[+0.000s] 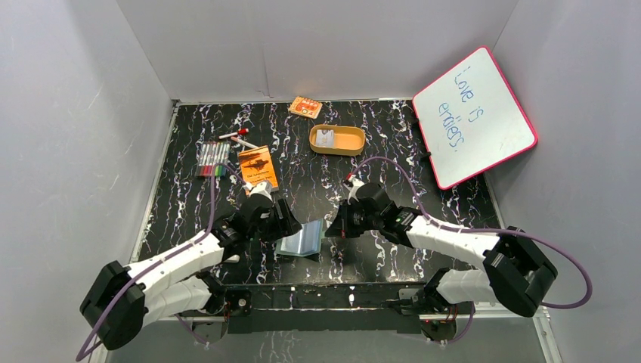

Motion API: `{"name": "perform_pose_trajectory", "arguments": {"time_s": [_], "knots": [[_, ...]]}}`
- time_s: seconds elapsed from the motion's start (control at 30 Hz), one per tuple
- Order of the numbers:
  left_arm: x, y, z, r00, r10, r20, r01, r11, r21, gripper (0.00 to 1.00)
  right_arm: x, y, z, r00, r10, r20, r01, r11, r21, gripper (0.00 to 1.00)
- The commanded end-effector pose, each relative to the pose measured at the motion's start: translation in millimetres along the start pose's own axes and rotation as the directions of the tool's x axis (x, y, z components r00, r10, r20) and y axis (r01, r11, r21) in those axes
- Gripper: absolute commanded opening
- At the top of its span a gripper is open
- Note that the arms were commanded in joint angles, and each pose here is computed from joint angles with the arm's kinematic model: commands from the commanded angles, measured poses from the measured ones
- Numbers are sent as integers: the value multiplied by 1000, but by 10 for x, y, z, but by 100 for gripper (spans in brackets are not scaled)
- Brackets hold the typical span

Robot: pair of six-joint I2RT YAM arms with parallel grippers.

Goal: Put the credit cards into the card holder
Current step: Turn over the card slot in the card holder.

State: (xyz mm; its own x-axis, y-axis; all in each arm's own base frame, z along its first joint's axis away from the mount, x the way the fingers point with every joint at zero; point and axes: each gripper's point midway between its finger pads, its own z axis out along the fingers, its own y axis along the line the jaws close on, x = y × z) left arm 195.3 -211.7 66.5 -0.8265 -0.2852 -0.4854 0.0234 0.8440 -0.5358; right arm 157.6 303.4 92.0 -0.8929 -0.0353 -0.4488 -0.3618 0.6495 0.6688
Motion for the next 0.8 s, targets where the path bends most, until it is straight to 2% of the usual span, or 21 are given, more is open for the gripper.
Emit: {"name": "perform_pose_trajectory", "arguments": {"time_s": [0.0, 0.2, 0.43, 0.77], "knots": [[-270, -109, -206, 996, 14, 86, -14, 1000, 2, 69, -67, 155, -84, 999, -36, 25, 37, 998, -43, 0], [-378, -399, -301, 994, 14, 106, -27, 993, 118, 73, -49, 109, -57, 999, -33, 22, 34, 999, -31, 0], [-135, -540, -49, 995, 80, -56, -70, 984, 165, 70, -37, 91, -50, 999, -27, 25, 28, 999, -29, 0], [57, -555, 164, 980, 126, -153, -97, 978, 183, 69, -69, 124, -100, 998, -39, 42, 41, 999, -34, 0]]}}
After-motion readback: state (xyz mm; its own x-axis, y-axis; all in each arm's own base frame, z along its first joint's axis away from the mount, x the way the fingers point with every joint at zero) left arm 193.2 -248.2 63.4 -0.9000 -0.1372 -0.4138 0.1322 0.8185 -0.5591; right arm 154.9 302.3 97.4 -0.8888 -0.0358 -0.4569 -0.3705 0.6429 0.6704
